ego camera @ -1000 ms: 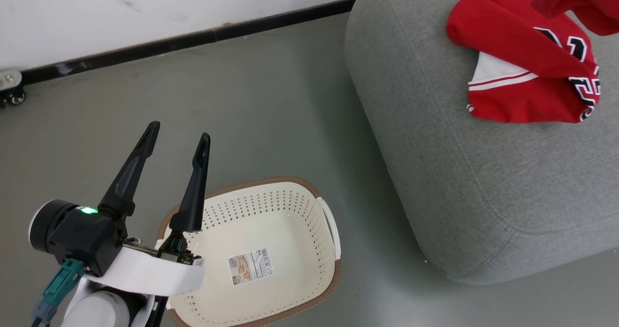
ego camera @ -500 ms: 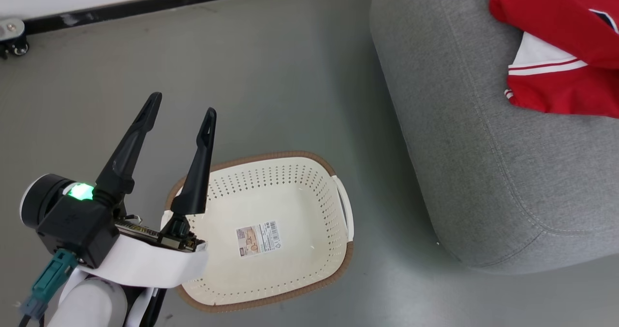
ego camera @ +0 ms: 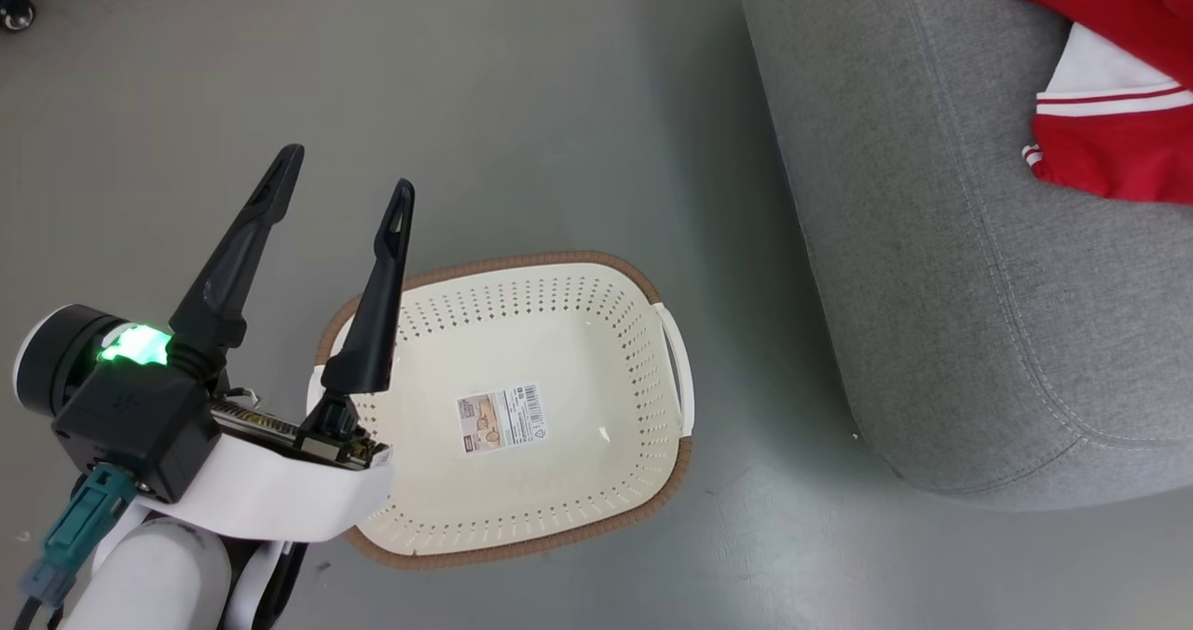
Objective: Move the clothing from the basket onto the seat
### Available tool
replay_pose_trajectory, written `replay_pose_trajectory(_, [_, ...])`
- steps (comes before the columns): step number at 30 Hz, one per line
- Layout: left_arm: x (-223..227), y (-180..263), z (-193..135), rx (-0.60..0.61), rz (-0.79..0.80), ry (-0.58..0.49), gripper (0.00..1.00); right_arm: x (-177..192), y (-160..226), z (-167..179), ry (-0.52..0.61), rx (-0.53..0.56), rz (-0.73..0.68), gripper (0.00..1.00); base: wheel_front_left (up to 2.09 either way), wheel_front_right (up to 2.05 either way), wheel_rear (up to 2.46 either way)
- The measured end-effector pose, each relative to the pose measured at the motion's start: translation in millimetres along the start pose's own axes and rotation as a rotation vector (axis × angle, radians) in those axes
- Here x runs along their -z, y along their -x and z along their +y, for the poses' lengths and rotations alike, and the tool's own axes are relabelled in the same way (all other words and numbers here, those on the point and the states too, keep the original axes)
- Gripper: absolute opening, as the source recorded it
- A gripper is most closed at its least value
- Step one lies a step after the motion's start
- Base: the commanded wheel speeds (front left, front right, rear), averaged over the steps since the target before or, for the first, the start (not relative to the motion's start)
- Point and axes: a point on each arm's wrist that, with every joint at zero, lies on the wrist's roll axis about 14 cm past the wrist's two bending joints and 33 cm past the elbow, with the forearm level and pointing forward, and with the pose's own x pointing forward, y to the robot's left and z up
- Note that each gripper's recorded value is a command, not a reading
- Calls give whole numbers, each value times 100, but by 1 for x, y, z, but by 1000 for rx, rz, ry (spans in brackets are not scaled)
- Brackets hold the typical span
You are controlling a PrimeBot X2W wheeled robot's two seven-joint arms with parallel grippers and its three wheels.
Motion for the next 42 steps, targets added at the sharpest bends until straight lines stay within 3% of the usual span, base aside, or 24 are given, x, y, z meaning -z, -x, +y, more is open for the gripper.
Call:
replay_pose_trajectory(9, [11,-8,4,0,8,7,100,89,25,20,-24,-20,207,0,0,0,0])
replay_pose_trajectory(18, [20,-17,1,11,7,28,100,152,64,21,-46,-13,370,0,0,0,0])
replay_pose_trajectory(28, [22,-23,-8,25,-14,50,100,167,84,24,-59,-16,415,0,0,0,0])
replay_pose_trajectory(30, [21,-24,-9,27,-16,51,100,166,85,22,-60,-12,411,15,0,0,0])
replay_pose_trajectory(31, [20,-24,-9,27,-22,52,100,165,85,21,-61,-10,407,15,0,0,0])
replay_pose_trajectory(34, [19,-24,-11,28,-29,54,100,168,90,20,-67,-6,418,45,0,0,0])
replay_pose_trajectory(36, [18,-25,-13,26,-37,63,100,170,94,19,-74,-5,421,86,0,0,0])
replay_pose_trajectory(37, [18,-25,-13,26,-38,67,100,171,97,18,-74,-4,426,100,0,0,0])
replay_pose_trajectory(42, [14,-26,-17,24,-56,80,100,172,104,16,-82,-5,425,100,0,0,0])
